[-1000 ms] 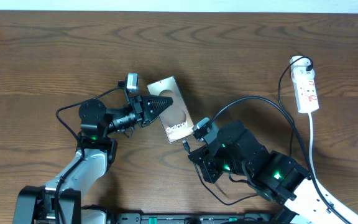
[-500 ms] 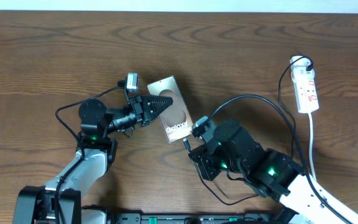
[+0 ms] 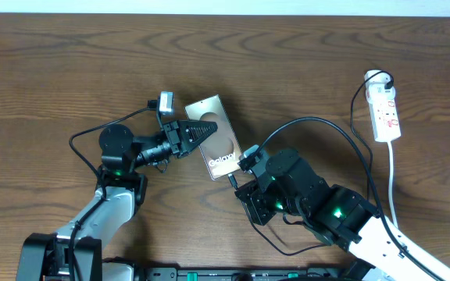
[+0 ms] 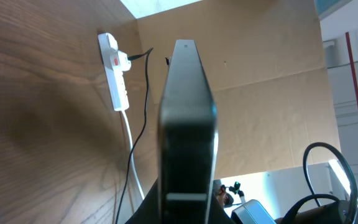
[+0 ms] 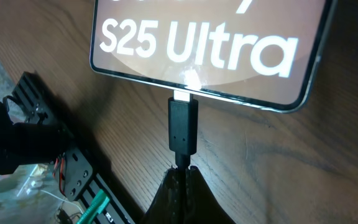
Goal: Plug charger to phone and switch on socket
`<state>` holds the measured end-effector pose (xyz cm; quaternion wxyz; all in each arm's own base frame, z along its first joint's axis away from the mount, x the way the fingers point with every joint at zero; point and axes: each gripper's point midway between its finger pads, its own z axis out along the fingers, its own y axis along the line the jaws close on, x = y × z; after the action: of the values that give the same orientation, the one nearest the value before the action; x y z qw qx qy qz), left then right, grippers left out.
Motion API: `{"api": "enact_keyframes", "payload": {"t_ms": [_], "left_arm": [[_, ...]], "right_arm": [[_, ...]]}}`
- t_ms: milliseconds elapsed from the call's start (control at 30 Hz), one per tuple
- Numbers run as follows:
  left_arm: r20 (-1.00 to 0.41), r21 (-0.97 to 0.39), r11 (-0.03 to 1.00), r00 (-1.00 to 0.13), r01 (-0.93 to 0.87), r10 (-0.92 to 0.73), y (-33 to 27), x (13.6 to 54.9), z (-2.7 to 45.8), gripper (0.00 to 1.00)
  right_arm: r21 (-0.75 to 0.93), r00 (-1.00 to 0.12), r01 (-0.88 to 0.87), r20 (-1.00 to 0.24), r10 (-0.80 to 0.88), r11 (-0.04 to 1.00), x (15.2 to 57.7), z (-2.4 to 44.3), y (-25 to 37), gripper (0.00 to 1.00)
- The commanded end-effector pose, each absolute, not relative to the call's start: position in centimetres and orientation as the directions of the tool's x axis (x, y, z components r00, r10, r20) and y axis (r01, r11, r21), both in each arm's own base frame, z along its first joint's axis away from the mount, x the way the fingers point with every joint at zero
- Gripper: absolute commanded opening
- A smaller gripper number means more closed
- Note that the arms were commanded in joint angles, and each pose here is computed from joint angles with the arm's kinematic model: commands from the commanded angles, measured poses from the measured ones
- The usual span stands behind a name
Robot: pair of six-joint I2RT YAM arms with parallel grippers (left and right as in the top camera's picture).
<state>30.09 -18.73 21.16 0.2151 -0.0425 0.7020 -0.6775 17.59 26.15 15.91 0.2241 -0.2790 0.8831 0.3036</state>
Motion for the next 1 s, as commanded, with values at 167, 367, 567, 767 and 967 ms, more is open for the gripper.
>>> {"api": "enact_keyframes", "payload": {"t_ms": [167, 367, 567, 767, 967], "left_arm": [[-0.307, -0.951, 0.085, -0.883, 0.296, -0.354, -18.60, 30.60, 22.33, 0.08], [-0.307, -0.951, 0.085, -0.883, 0.296, -0.354, -18.60, 30.60, 22.33, 0.08], [-0.328, -0.944, 0.093, -0.876, 0.316, -0.352, -18.60, 30.60, 22.33, 0.08], [-0.331, -0.943, 0.095, -0.875, 0.319, -0.352, -18.60, 30.60, 22.33, 0.07], [-0.331, -0.943, 0.095, -0.875, 0.319, -0.352, -18.60, 30.60, 22.33, 0.07]], "right_arm": [[0.418, -0.743, -0.632, -0.566, -0.357, 0.653, 17.33, 16.08, 26.38, 0.01], [0.418, -0.743, -0.632, -0.566, -0.357, 0.653, 17.33, 16.08, 26.38, 0.01], [0.418, -0.742, -0.633, -0.567, -0.357, 0.652, 17.22, 16.20, 26.26, 0.01], [0.418, -0.737, -0.636, -0.578, -0.351, 0.648, 17.12, 16.65, 26.15, 0.01], [0.418, -0.736, -0.637, -0.579, -0.350, 0.648, 17.13, 16.69, 26.16, 0.01]]}}
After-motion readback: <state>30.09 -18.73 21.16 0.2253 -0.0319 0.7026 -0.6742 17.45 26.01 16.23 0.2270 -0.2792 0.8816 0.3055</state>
